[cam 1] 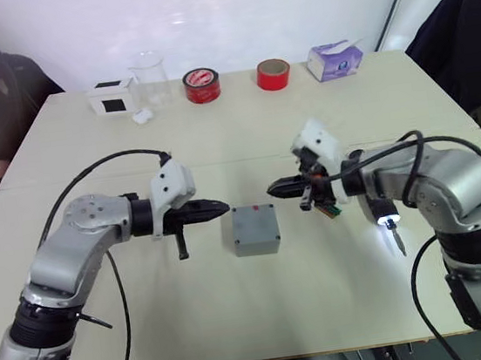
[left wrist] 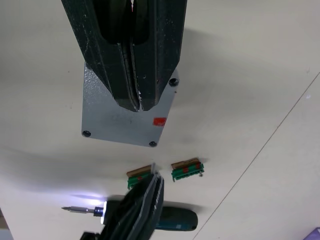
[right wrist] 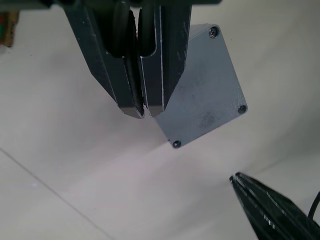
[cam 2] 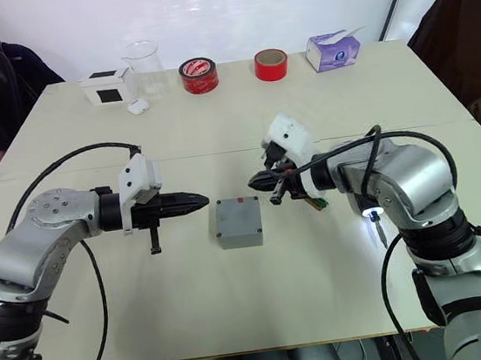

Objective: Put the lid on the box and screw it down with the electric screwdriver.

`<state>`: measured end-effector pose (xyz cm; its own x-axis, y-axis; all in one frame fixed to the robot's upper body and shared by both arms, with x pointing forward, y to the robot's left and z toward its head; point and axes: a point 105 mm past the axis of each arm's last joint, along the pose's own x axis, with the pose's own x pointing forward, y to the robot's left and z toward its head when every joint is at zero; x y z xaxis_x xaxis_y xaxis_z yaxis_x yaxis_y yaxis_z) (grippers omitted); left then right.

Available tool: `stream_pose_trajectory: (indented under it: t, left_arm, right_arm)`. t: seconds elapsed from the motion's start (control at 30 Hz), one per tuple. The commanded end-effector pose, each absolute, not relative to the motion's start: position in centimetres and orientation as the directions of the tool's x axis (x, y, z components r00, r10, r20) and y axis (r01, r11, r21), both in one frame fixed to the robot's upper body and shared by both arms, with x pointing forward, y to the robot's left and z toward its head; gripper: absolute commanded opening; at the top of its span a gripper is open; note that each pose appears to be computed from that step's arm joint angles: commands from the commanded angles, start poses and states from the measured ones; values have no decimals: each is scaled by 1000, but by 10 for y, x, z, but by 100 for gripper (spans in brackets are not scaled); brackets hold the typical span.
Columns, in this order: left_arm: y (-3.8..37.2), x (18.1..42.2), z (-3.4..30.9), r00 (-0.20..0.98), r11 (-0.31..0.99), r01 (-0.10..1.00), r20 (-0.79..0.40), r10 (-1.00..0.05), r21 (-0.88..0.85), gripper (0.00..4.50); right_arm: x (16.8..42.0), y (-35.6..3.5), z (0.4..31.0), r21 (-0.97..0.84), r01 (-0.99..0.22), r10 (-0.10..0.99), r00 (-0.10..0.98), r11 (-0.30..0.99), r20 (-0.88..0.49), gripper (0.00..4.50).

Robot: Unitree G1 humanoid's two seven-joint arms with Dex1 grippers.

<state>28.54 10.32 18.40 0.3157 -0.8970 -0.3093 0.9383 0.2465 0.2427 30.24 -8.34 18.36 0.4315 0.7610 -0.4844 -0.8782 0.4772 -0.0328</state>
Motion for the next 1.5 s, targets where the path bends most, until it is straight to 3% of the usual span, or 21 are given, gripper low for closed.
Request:
stream_pose_trajectory:
  t: [0.03,0.77,1.5]
  left_arm:
    - [99,282,196,320,238,926,-273,-907,293,0]
    - [95,282,195,330,249,920,-255,-909,302,0]
    - [92,284,194,333,255,919,-246,-910,300,0]
  right_arm:
    - [304,-80,187,-71,-879,759,445,472,-475,5]
    - [311,-86,168,-64,-875,733,439,479,-519,5]
    - [308,-78,178,-69,-888,760,427,455,-490,5]
